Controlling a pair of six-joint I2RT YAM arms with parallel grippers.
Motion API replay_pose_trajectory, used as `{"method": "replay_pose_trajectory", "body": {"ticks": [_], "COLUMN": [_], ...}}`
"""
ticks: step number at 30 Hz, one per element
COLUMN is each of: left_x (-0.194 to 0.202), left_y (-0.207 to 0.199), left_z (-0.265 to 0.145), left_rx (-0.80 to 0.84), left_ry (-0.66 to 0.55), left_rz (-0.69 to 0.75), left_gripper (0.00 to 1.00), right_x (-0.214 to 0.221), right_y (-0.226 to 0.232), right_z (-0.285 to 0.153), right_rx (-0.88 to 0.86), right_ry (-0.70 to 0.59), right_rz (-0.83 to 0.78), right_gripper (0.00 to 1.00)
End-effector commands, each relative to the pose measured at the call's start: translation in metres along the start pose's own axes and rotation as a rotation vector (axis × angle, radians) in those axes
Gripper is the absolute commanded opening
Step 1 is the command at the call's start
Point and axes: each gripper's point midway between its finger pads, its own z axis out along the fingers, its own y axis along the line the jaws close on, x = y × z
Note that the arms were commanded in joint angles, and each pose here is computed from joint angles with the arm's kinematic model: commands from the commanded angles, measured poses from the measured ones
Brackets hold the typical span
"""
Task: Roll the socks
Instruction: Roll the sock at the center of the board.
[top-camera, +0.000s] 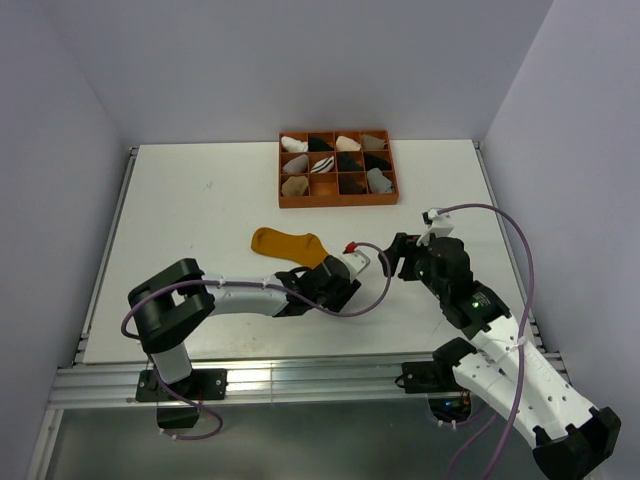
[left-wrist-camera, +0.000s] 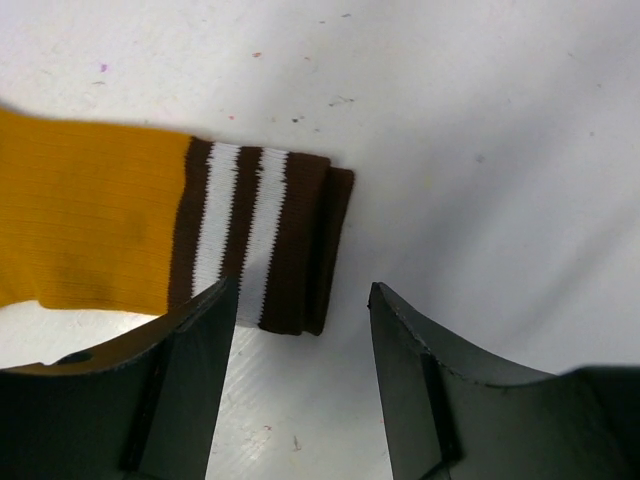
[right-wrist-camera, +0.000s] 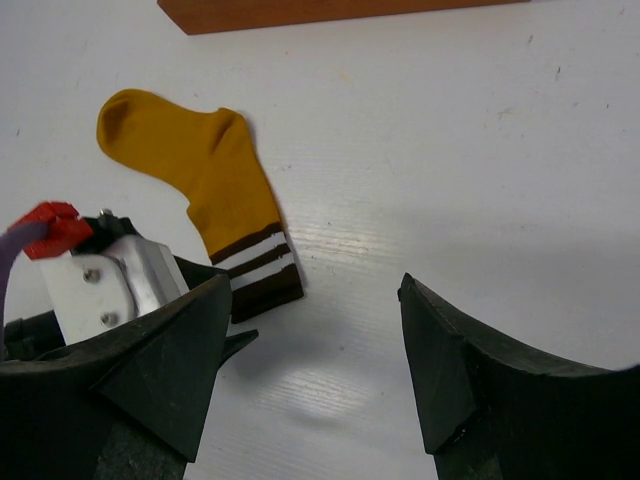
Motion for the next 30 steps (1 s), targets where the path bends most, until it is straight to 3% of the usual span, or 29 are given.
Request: {"method": "replay_pose_trajectory", "body": {"ticks": [1,12,17,20,22,26,30], "left_x": [-0.018,0.001,0.015,0.021,0.021,0.013,-0.008], "left_y": [-0.01,-0.008,-0.011,-0.014,-0.014,-0.023,-0.03], "left_z": [0.004,0.014,0.018,0.019,0.018,0.014,0.004], "left_rx": [-0.01,-0.054,-0.067,-0.061,-0.058,-0.02,0.115], "left_ry": [-0.05,0.013,0.054,0.065,0.066,0.048,0.026], "left_rz": [0.08,0.119,0.141,0.125,0.107,0.034,-0.176], "left_gripper": [0.6,0.55,0.47,0.3,0.04,0.0,0.0], "right_x": [-0.009,-0.006,-0.005,-0.005,-0.003,0.0,0.006], "right_y": [0.002,0.002,0.002,0.003,0.004,0.007,0.015], "right_z": [-0.002,0.001,0.001,0.002,0.002,0.004,0.008], "right_rx": [-0.004,-0.006,-0.005,-0.012,-0.015,-0.034,-0.083], "right_ry": [-0.032,-0.023,-0.021,-0.02,-0.013,-0.006,0.015], "right_rz": [-0.011,-0.012,-0.012,-0.012,-0.011,-0.003,0.005], "right_gripper": [0.75,0.75,0.75,0.75,0.75,0.75,0.75]}}
